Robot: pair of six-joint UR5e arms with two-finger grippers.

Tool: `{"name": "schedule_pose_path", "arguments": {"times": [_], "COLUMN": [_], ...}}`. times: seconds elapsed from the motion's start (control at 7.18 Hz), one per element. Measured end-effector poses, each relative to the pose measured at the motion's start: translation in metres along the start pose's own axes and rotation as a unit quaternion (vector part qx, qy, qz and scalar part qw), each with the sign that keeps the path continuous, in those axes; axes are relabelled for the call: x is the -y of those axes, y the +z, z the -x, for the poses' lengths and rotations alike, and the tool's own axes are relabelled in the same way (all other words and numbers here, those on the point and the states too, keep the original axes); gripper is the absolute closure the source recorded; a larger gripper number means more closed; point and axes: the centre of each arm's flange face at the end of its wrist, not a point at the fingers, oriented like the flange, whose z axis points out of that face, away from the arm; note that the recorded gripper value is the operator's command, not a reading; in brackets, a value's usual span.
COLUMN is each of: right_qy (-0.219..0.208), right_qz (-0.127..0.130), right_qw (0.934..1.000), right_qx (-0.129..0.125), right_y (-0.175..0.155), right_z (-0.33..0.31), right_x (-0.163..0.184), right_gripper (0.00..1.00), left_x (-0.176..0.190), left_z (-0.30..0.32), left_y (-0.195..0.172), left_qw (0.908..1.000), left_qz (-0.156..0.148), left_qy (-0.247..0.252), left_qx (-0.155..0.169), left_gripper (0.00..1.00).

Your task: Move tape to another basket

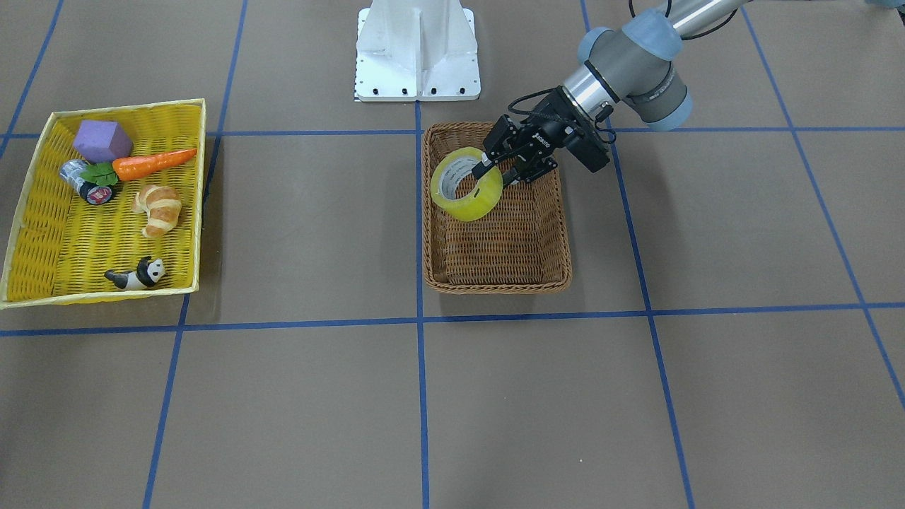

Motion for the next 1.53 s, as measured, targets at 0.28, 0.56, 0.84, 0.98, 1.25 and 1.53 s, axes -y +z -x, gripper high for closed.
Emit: {"name": "schedule_pose_path", "arguments": {"times": [0.28, 0.56, 0.84, 0.98, 1.25, 1.53], "right_qy": [0.007, 0.01, 0.012, 0.012, 0.014, 0.018], "right_qz": [0.003, 0.004, 0.0, -0.001, 0.003, 0.009], "right_qw": [1.0, 0.9999, 0.9999, 0.9998, 0.9998, 0.9997], "right_qx": [0.006, 0.008, 0.013, 0.015, 0.016, 0.014], "right_y": [0.005, 0.006, 0.003, 0.003, 0.008, 0.015], "right_z": [-0.011, -0.013, -0.01, -0.01, -0.014, -0.022], "right_x": [-0.012, -0.014, -0.012, -0.011, -0.018, -0.029], "right_gripper": [0.0, 0.0, 0.0, 0.0, 0.0, 0.0], "left_x": [-0.001, -0.002, 0.005, 0.017, 0.071, 0.143], "left_z": [0.013, 0.014, 0.005, 0.0, 0.001, 0.011], "left_y": [0.011, 0.016, 0.012, 0.005, -0.02, -0.06], "left_qw": [0.9999, 0.9989, 0.9968, 0.9948, 0.9916, 0.9867], "left_qz": [0.0, 0.0, -0.016, -0.026, -0.042, -0.043], "left_qy": [0.011, 0.045, 0.079, 0.098, 0.121, 0.143], "left_qx": [0.011, 0.013, 0.005, 0.003, 0.016, 0.064], "left_gripper": [0.65, 0.01, 0.01, 0.01, 0.01, 0.01]}}
